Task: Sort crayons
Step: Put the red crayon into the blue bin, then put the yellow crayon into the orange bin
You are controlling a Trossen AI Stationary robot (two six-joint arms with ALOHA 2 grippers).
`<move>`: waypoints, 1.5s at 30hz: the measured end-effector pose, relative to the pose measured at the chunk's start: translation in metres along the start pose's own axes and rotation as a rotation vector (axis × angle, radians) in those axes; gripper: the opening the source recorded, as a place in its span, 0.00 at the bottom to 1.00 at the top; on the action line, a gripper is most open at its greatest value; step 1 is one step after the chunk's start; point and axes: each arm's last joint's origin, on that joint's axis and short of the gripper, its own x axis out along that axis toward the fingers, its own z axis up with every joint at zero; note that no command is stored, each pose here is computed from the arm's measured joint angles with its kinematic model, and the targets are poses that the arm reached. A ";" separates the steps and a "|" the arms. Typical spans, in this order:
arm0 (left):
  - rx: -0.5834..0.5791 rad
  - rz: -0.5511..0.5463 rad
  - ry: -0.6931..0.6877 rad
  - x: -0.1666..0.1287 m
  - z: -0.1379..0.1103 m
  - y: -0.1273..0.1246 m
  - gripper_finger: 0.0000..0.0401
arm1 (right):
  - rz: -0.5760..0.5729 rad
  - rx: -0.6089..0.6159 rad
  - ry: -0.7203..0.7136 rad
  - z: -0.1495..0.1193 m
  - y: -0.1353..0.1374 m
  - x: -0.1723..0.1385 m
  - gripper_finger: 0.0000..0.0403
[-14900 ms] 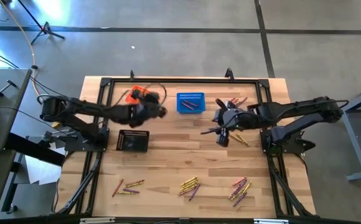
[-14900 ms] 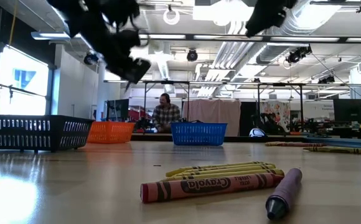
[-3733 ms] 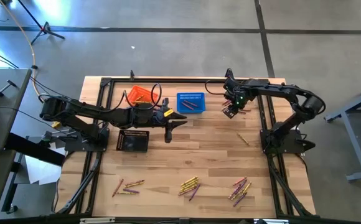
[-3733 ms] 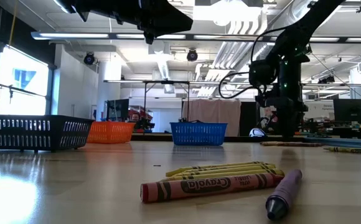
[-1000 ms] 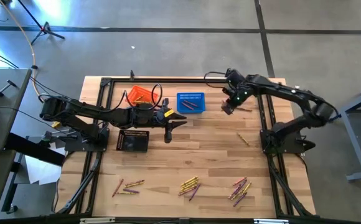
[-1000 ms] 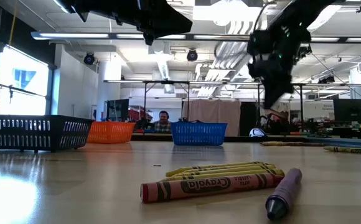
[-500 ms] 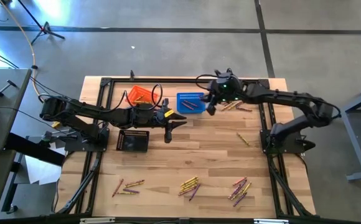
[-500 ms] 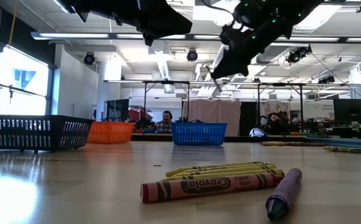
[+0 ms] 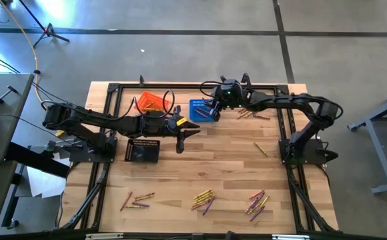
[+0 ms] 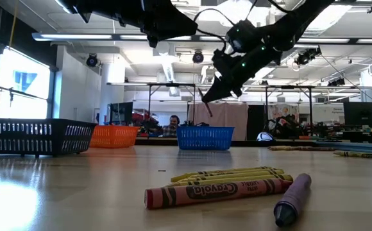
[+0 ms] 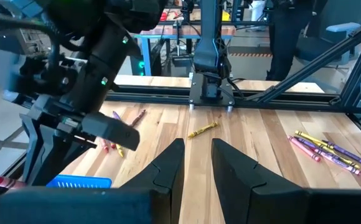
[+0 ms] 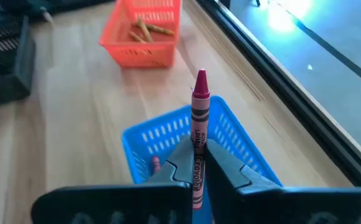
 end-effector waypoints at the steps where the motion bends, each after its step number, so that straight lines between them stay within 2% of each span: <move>1: 0.000 0.000 0.000 0.000 0.000 0.000 0.18 | -0.005 0.004 0.006 -0.001 -0.002 0.001 0.02; 7: 0.000 0.000 0.000 0.000 0.000 0.000 0.18 | -0.005 0.021 0.068 -0.008 -0.002 0.003 0.05; 14: 0.000 0.000 0.000 0.000 0.000 0.000 0.18 | 0.001 0.038 0.198 -0.018 -0.001 -0.004 0.22; 18: 0.000 0.000 0.002 0.000 0.000 0.000 0.18 | 0.004 0.052 0.305 -0.022 0.002 -0.023 0.29; 22: 0.001 0.000 0.007 0.000 -0.001 0.000 0.18 | 0.016 0.114 0.467 -0.030 0.006 -0.051 0.30; 26: 0.000 0.000 0.007 0.000 -0.001 0.000 0.18 | 0.103 0.226 0.684 -0.043 0.019 -0.078 0.29; 31: 0.000 0.000 0.007 0.000 -0.001 0.000 0.18 | 0.044 0.279 0.933 -0.062 0.038 -0.100 0.28; 37: 0.000 0.000 0.007 0.000 -0.001 0.000 0.18 | -0.058 0.348 1.072 -0.100 0.052 -0.104 0.28; 40: 0.000 0.000 0.006 0.000 -0.001 0.000 0.18 | -0.066 0.332 1.133 -0.119 0.057 -0.106 0.28; 45: 0.000 0.000 0.006 0.000 -0.001 0.000 0.18 | -0.093 0.316 1.139 -0.131 0.059 -0.105 0.28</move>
